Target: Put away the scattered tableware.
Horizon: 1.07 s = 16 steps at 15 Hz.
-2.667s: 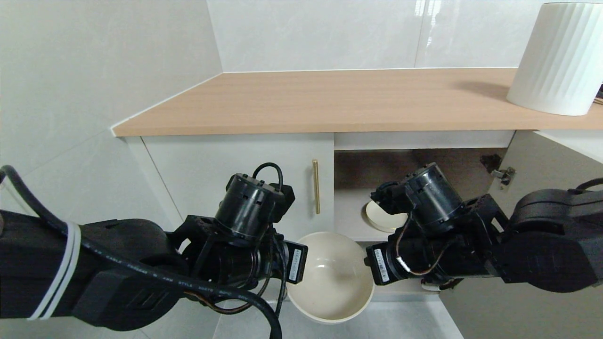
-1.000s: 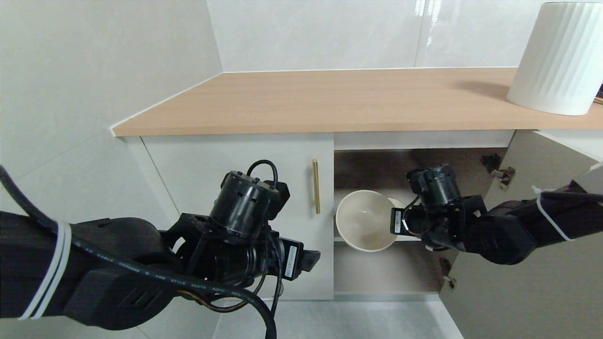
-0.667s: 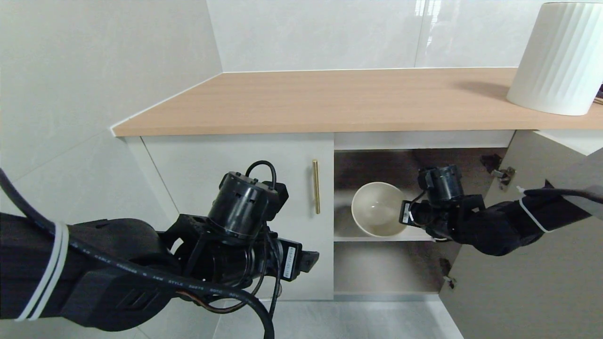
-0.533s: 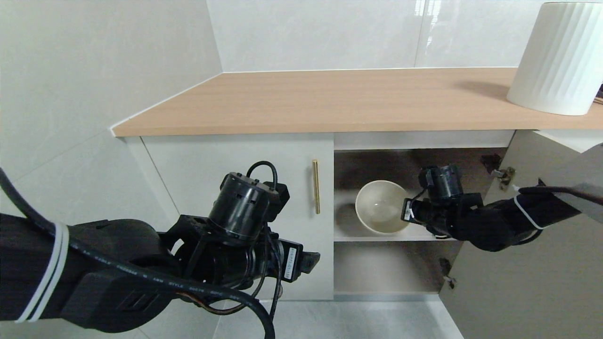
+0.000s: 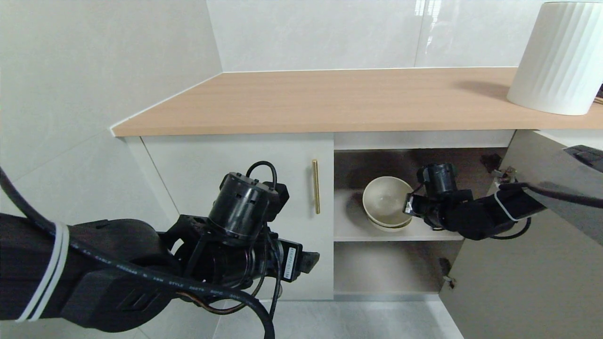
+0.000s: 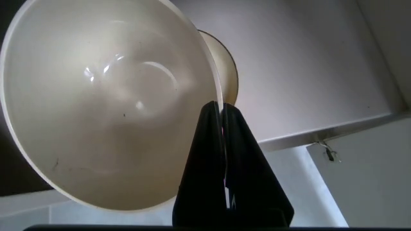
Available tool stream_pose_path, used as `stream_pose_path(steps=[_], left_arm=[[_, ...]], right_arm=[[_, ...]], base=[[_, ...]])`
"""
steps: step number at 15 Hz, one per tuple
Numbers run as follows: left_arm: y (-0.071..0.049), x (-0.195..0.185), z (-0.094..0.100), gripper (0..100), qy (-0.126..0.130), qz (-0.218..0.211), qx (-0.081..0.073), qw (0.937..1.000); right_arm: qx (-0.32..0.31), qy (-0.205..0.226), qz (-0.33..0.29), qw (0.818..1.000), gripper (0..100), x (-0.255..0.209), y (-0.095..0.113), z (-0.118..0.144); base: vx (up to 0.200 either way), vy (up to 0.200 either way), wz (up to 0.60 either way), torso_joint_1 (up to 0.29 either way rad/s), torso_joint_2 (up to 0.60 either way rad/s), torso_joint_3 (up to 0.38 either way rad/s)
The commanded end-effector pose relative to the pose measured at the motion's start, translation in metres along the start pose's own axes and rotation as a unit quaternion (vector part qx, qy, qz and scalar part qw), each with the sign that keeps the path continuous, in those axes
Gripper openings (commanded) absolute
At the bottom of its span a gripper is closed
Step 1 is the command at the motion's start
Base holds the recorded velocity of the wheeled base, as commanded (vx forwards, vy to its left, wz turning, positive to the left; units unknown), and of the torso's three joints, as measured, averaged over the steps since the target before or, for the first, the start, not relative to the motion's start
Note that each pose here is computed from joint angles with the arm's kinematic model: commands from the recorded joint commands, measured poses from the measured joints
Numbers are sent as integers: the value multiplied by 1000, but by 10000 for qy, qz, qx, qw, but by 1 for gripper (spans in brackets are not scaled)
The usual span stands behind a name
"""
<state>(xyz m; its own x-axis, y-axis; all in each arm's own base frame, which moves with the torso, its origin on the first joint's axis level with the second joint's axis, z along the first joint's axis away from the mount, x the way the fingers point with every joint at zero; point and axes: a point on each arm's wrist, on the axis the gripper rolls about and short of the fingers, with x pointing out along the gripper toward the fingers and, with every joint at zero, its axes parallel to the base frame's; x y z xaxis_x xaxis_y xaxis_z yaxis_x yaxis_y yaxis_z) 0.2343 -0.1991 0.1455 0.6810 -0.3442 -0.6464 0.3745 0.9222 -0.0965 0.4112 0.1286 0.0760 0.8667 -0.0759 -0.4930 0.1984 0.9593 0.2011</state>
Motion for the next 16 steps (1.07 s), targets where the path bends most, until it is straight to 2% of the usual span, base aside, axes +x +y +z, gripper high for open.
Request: stream_pose_path(steps=[1, 14, 16], left_arm=[[0, 0, 0, 100, -3, 1, -6, 10000], [1, 1, -1, 100, 15, 20, -15, 10000], [1, 1, -1, 100, 10, 11, -62, 10000]], right_arm=[[-9, 55, -57, 10000, 0, 11, -2, -6], [57, 30, -264, 9996, 0, 37, -10, -9], [57, 30, -264, 9996, 0, 37, -10, -9]], base=[[0, 0, 0, 0, 0, 0], [0, 0, 0, 0, 0, 0], [0, 0, 0, 0, 0, 0]])
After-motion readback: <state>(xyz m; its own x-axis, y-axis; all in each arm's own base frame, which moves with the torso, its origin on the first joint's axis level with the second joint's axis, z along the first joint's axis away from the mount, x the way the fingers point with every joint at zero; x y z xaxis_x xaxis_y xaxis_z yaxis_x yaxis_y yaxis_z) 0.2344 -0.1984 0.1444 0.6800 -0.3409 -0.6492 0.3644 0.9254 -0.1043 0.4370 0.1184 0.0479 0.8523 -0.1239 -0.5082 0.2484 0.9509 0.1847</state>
